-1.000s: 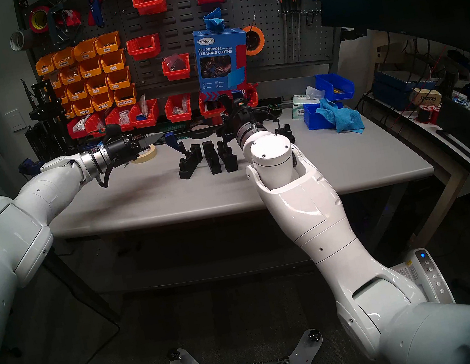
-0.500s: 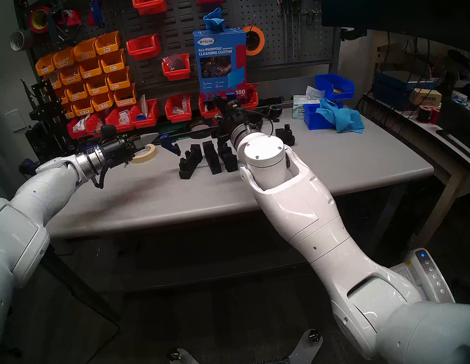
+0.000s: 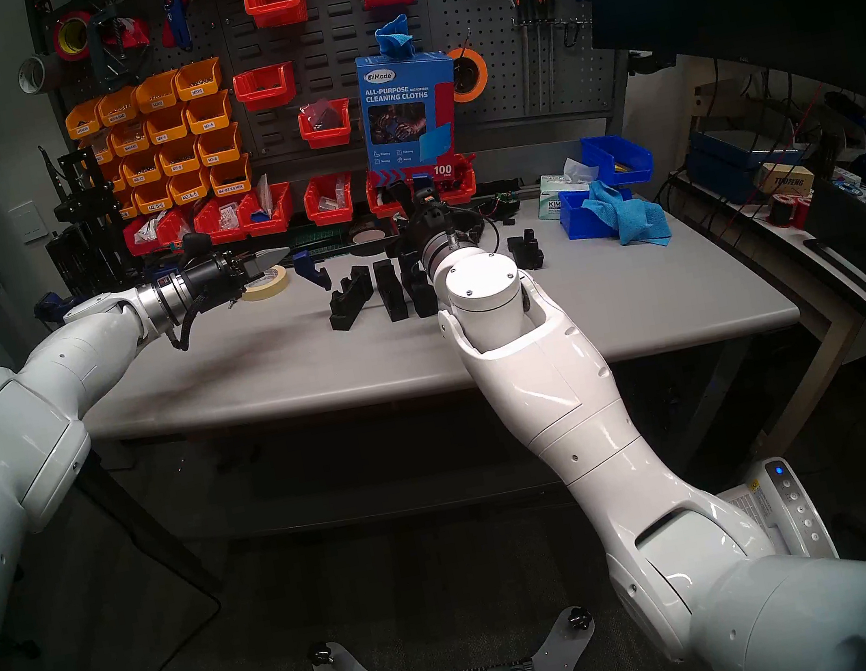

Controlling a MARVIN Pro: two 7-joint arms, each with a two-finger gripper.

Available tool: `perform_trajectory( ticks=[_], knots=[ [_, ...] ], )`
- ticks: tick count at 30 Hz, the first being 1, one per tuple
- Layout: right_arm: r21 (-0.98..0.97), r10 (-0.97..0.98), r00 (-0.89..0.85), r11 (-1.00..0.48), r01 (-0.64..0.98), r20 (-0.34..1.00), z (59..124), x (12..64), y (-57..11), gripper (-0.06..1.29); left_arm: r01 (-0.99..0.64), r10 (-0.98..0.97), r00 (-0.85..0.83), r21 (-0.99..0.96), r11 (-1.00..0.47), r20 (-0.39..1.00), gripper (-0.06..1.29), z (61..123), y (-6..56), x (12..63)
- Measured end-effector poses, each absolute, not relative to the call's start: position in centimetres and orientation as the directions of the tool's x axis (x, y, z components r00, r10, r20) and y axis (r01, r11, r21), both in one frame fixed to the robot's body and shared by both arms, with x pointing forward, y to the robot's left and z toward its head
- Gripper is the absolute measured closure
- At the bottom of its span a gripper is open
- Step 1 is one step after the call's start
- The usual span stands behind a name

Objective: Clamp the two 3D printed pieces together with the clamp

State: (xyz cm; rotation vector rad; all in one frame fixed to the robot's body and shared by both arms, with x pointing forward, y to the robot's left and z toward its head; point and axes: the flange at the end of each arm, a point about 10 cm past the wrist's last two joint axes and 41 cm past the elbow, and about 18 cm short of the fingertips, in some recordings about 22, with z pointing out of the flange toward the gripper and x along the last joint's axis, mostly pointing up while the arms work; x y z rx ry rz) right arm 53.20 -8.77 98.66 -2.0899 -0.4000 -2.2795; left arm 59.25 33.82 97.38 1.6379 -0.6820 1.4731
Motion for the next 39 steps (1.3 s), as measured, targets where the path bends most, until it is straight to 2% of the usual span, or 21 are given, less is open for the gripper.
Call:
perform_trajectory(
  ticks=[39],
  knots=[
    [0.183,0.169,-0.098,-0.970,0.162,0.981,98.2,53.3,-10.0,0.69,-0.807,0.134,0.193,0.235,-0.541,0.972,1.25,96.8,33.3,59.6]
  ],
)
